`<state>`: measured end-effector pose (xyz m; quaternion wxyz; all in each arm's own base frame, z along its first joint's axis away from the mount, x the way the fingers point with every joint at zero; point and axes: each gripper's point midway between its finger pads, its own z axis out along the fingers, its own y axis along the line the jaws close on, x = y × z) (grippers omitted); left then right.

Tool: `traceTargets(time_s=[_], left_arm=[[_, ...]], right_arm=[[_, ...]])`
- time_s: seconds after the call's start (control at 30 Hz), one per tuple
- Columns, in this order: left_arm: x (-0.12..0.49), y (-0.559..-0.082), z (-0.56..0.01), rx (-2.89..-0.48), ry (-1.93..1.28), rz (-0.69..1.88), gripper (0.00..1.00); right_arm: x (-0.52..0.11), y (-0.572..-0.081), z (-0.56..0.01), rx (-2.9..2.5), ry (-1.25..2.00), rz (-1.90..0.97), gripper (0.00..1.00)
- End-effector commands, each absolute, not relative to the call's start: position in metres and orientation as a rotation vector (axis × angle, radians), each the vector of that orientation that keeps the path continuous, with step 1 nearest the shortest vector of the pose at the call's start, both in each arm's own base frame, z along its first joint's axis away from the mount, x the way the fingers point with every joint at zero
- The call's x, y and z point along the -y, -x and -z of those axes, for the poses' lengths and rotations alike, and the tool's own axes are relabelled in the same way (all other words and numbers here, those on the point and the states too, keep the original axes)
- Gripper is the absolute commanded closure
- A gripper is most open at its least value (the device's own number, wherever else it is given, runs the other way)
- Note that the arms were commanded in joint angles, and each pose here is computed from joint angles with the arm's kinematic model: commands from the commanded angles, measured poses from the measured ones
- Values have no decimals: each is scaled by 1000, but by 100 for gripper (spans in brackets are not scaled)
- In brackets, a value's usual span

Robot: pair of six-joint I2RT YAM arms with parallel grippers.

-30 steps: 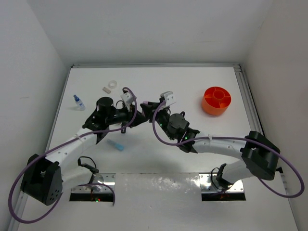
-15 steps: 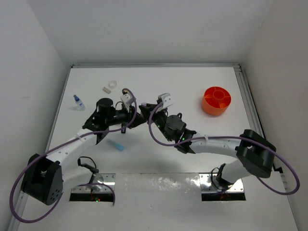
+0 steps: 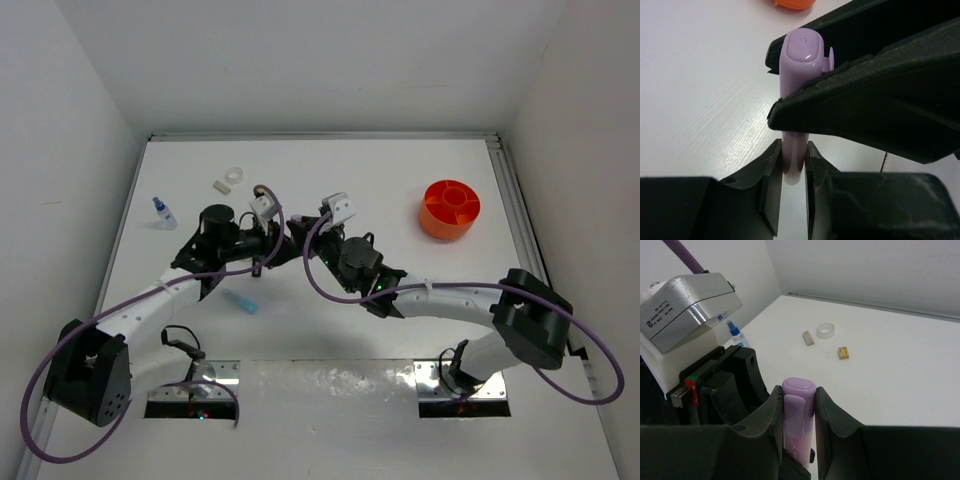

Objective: Sort the stationery into containers
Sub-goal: Close the pen cap on the pen.

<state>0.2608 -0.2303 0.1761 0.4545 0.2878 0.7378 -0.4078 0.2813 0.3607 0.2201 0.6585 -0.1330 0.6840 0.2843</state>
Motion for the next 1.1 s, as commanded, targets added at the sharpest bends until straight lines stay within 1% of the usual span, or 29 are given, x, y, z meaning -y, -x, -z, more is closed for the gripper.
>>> traceTargets(time_s=[0.0,0.17,0.2,0.23,0.27,0.3,0.33,0.5,0.6,0.73,0.9,1.07], left_arm=[[208,-301,-348,-1176,-624,772,100],[212,-291,-345,-1172,-665,801,100],[214,-287,-344,-1165,-687,812,90],[216,-284,-344,-1161,-700,822,75],[217,-282,-343,-1158,-709,830,55],[219,-276,-340,-1155,-730,844,5],[220,-274,-337,-1158,-746,851,0],[215,-266,-314,-1247,-792,826,0],[208,-262,-312,-1244,-802,770,0],[208,-250,-308,-1237,-815,780,0],[201,-251,-303,-1270,-772,760,0],[194,-256,-297,-1305,-720,728,0]], right_arm=[[-351,-189,-67,-1969,942,-489,100],[-360,-199,-110,-1880,923,-512,100],[-359,-201,-114,-1876,911,-509,100],[-358,-203,-123,-1862,890,-514,100],[-354,-208,-126,-1862,866,-500,100],[-350,-213,-131,-1858,833,-486,100],[-343,-220,-139,-1853,783,-484,100],[-306,-251,-171,-1817,611,-455,100],[-275,-272,-190,-1791,520,-415,100],[-218,-301,-206,-1783,401,-300,100],[-158,-322,-233,-1742,292,-209,100],[-106,-335,-240,-1698,236,-125,100]])
